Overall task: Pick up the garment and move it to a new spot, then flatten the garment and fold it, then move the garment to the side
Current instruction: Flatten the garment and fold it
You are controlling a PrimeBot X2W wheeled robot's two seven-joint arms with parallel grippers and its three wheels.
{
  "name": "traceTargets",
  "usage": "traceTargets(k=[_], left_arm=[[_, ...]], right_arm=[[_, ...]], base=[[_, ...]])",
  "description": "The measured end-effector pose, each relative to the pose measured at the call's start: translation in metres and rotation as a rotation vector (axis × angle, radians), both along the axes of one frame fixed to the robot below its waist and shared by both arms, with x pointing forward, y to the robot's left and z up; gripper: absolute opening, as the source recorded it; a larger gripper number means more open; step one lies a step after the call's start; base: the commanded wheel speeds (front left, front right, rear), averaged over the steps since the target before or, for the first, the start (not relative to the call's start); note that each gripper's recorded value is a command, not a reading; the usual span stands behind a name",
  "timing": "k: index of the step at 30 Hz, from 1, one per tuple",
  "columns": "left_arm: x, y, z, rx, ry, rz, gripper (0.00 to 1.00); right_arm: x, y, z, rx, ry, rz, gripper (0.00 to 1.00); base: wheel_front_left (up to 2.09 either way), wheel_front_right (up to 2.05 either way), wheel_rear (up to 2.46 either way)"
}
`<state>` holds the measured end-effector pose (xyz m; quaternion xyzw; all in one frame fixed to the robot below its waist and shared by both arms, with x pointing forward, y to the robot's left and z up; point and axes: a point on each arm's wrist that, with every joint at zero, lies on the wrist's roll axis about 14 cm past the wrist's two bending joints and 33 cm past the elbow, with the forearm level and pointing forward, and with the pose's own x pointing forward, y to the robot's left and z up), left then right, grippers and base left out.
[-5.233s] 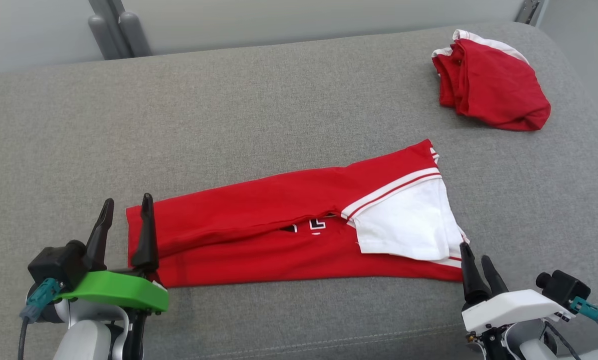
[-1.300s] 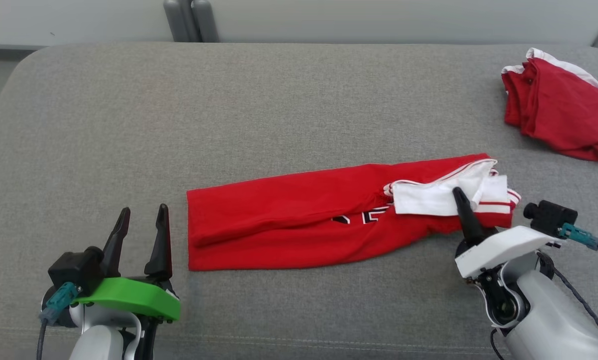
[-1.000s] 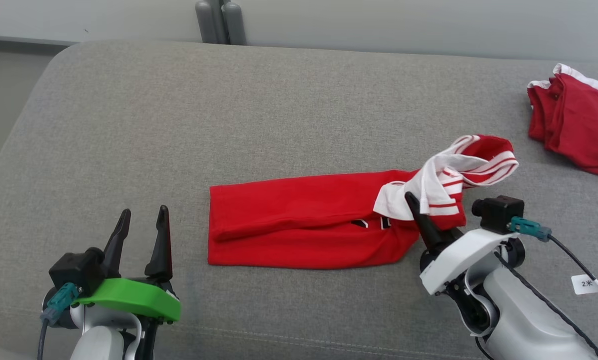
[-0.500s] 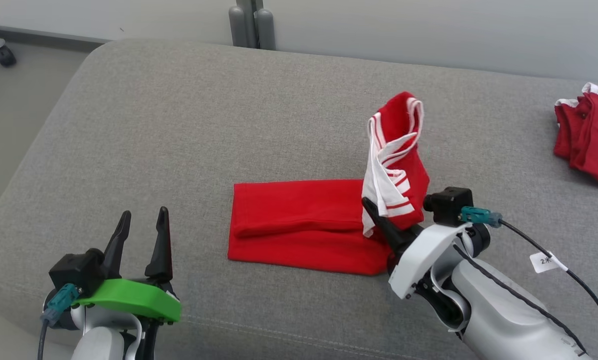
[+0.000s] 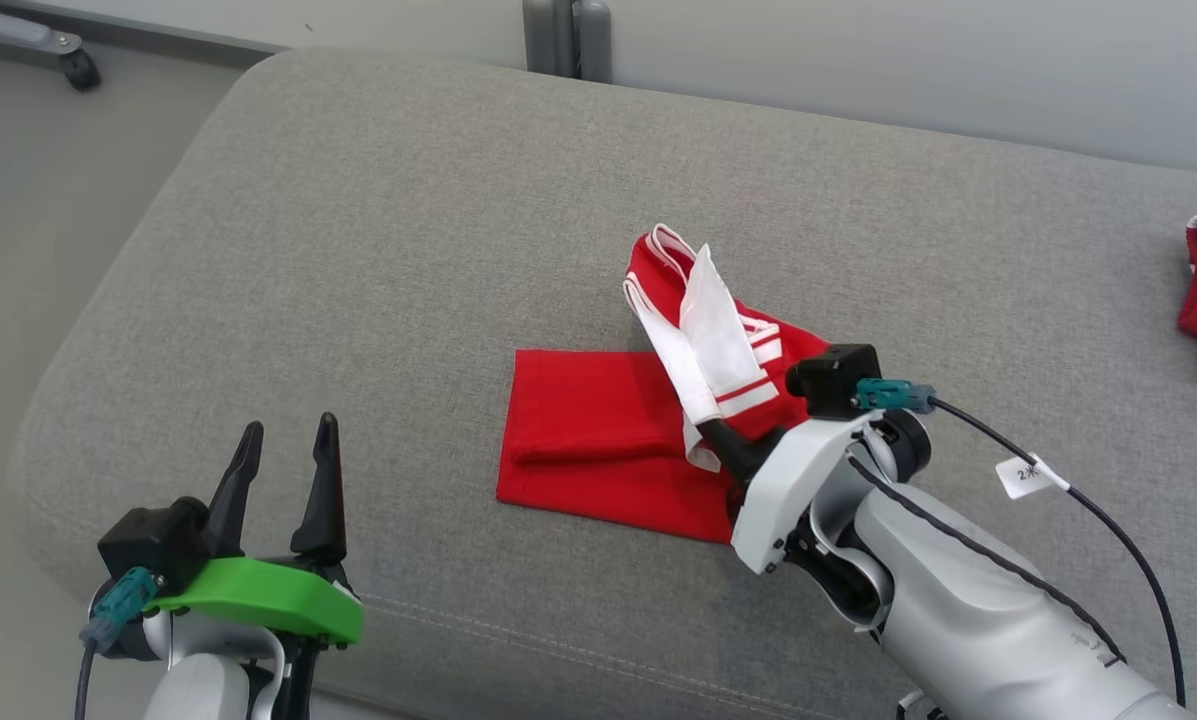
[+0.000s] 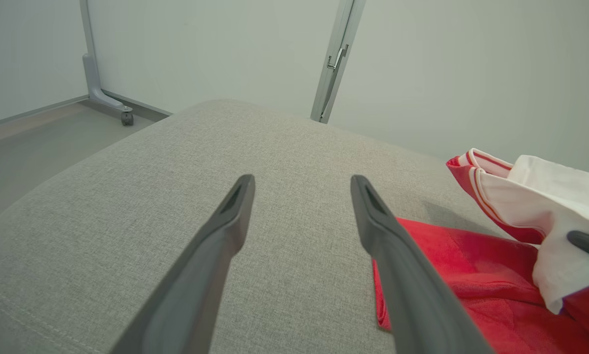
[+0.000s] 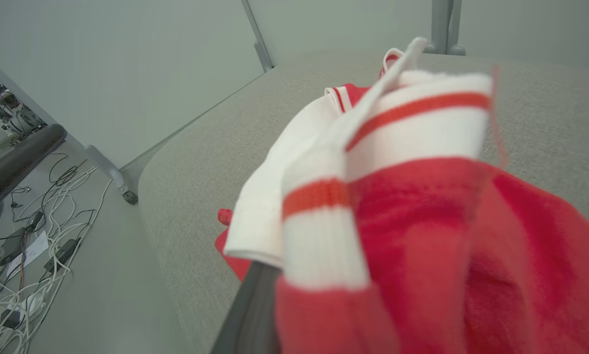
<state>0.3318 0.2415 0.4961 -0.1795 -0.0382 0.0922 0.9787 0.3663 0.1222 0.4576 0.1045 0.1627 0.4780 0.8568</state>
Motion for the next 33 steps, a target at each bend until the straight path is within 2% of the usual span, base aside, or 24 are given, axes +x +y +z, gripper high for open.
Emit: traceTargets(k=[9, 16, 17, 18, 21, 22, 29, 33], left_arm=[[-0.007, 0.013, -0.002, -0.001, 0.009, 0.045, 1.0], [-0.009, 0.015, -0.003, -0.001, 0.012, 0.052, 1.0], [-0.009, 0.015, -0.003, -0.001, 0.012, 0.053, 1.0], [-0.009, 0.015, -0.003, -0.001, 0.012, 0.053, 1.0], [-0.01, 0.016, -0.004, -0.001, 0.014, 0.055, 1.0], [-0.01, 0.016, -0.004, -0.001, 0.015, 0.056, 1.0], [-0.011, 0.016, -0.004, -0.002, 0.015, 0.058, 1.0], [-0.008, 0.016, -0.003, -0.005, 0.012, 0.057, 1.0]], right_arm=[[-0.019, 0.026, -0.006, -0.069, -0.026, 0.133, 0.0], [-0.016, 0.027, -0.017, -0.131, -0.03, 0.149, 0.0], [-0.015, 0.027, -0.017, -0.133, -0.032, 0.15, 0.04], [-0.015, 0.027, -0.017, -0.133, -0.032, 0.15, 0.13], [-0.021, 0.03, -0.02, -0.152, -0.032, 0.176, 0.62], [-0.025, 0.032, -0.022, -0.159, -0.032, 0.19, 1.0], [-0.048, 0.044, -0.022, -0.157, -0.03, 0.268, 1.0], [-0.077, 0.05, -0.023, -0.159, -0.014, 0.355, 1.0]], base=[[0.0, 0.0, 0.0], [0.0, 0.0, 0.0], [0.0, 0.0, 0.0], [0.0, 0.0, 0.0], [0.0, 0.0, 0.0], [0.0, 0.0, 0.0], [0.0, 0.0, 0.0], [0.0, 0.0, 0.0]])
